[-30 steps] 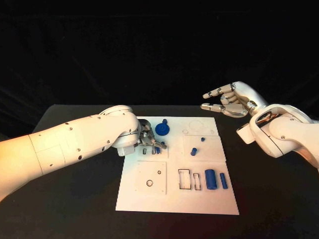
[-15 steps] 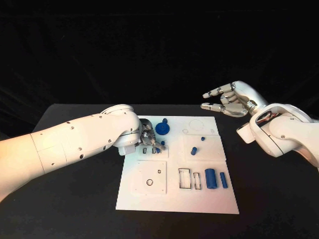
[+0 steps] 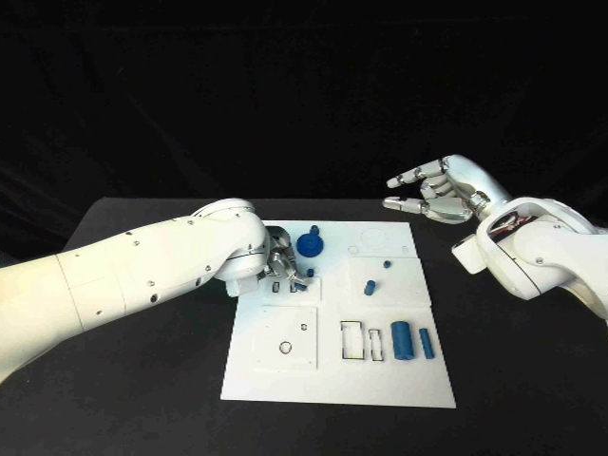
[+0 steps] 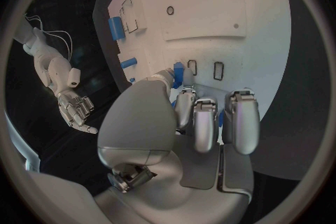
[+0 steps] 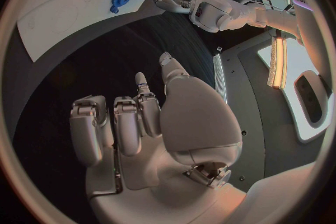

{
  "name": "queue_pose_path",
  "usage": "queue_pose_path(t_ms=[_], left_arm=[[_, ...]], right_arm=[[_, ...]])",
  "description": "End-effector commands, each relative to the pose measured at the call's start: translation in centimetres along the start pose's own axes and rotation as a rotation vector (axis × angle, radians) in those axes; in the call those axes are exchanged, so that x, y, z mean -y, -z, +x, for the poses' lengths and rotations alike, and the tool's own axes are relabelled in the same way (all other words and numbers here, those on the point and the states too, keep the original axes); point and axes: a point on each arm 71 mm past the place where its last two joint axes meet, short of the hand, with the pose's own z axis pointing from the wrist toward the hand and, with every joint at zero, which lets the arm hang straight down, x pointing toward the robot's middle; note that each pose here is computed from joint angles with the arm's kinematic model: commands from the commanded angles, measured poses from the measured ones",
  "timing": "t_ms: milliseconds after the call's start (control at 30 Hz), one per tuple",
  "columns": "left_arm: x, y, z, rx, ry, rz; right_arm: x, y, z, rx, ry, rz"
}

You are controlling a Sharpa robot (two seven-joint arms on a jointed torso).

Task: Assemble the parts on the task board

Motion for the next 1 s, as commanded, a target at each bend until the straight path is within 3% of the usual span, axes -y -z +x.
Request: queue_pose_path(t_ms=[33, 533, 1000], left_arm=[[0.10, 0.26, 0.01, 0.013, 0.055, 0.026], [-1.04, 1.50, 0.32, 0.122, 0.129, 0.051], [-1.59, 1.17, 0.97, 0.197, 0.029, 0.022]], right_arm=[[0.0, 0.0, 0.2, -0.020, 0.000, -0.002], [0.2, 0.0, 0.3, -0.027, 0.000, 0.003], [0.3, 0.0, 0.3, -0.031, -0.002, 0.006]])
